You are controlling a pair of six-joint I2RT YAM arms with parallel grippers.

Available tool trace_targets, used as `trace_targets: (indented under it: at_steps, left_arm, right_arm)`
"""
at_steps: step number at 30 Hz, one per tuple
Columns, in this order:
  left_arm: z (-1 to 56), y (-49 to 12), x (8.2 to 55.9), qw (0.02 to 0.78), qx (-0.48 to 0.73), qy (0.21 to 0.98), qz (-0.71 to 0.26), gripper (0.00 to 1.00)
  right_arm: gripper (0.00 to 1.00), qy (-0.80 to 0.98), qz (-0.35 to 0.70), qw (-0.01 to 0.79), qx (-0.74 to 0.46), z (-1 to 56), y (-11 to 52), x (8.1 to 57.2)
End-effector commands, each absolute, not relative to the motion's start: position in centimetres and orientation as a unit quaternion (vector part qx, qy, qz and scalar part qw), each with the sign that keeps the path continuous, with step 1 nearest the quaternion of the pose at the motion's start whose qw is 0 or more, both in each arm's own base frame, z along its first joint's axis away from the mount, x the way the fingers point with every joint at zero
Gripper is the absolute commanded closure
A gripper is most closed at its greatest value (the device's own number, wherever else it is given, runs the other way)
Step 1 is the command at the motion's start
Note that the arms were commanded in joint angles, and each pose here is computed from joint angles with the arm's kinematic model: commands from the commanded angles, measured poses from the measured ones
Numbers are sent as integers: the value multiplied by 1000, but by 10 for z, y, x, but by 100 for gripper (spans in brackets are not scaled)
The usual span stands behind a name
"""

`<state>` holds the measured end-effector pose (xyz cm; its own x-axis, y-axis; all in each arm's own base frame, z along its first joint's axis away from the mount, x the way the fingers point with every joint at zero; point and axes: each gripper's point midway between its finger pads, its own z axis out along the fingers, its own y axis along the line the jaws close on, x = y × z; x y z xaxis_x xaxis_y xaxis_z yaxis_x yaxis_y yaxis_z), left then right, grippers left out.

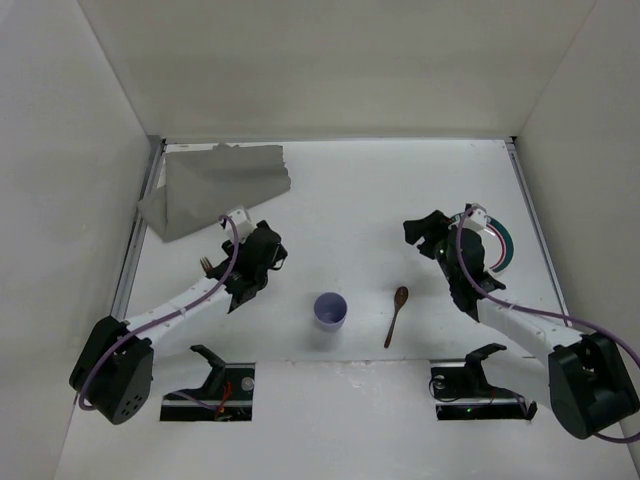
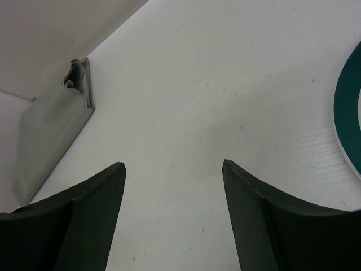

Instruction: Set the dinner table for one person

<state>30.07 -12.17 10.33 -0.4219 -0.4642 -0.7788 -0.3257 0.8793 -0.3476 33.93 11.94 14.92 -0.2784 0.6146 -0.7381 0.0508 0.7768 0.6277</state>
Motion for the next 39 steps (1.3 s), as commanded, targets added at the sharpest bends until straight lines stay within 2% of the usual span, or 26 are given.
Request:
trace_targets:
  at_steps: [1, 9, 12, 13, 15, 16, 18, 20, 22, 25, 27, 31, 39]
  left_arm:
    - [125, -128, 312, 503, -234, 828, -88, 40]
    - [141, -136, 327, 515, -227, 822, -90, 39]
    - [146, -137, 344, 529, -216, 816, -85, 45]
    - [147, -136, 351, 534, -213, 814, -84, 51]
    - [152, -135, 368, 540, -218, 807, -96, 81]
    - [153, -134, 375, 539, -225, 804, -106, 91]
    - [155, -126, 392, 539, -254, 794, -119, 97]
    - [156, -112, 408, 539, -293, 781, -118, 95]
    - [151, -96, 426, 537, -325, 771, -107, 84]
    - [138, -69, 453, 519, -376, 763, -88, 64]
    - [126, -54, 466, 500, -395, 767, -69, 55]
    - [102, -28, 473, 466, -423, 777, -28, 52]
    - [70, -5, 468, 438, -435, 787, 15, 53]
  right_arm:
    - [25, 734, 273, 582, 220, 171, 122, 348]
    - [26, 739, 271, 578, 216, 169, 125, 350]
    - [30, 737, 272, 580, 214, 171, 126, 349]
    - [36, 737, 273, 580, 214, 172, 126, 349]
    - [57, 741, 272, 576, 211, 170, 127, 349]
    - [65, 743, 276, 574, 207, 171, 130, 348]
    - [76, 746, 278, 570, 202, 172, 132, 348]
    - [79, 749, 282, 567, 193, 173, 136, 348]
    - [79, 752, 285, 566, 181, 174, 142, 346]
    - [70, 755, 284, 565, 173, 173, 148, 347]
    - [65, 758, 285, 562, 169, 172, 152, 347]
    - [55, 760, 282, 561, 165, 170, 154, 348]
    - [52, 767, 283, 554, 160, 165, 160, 349]
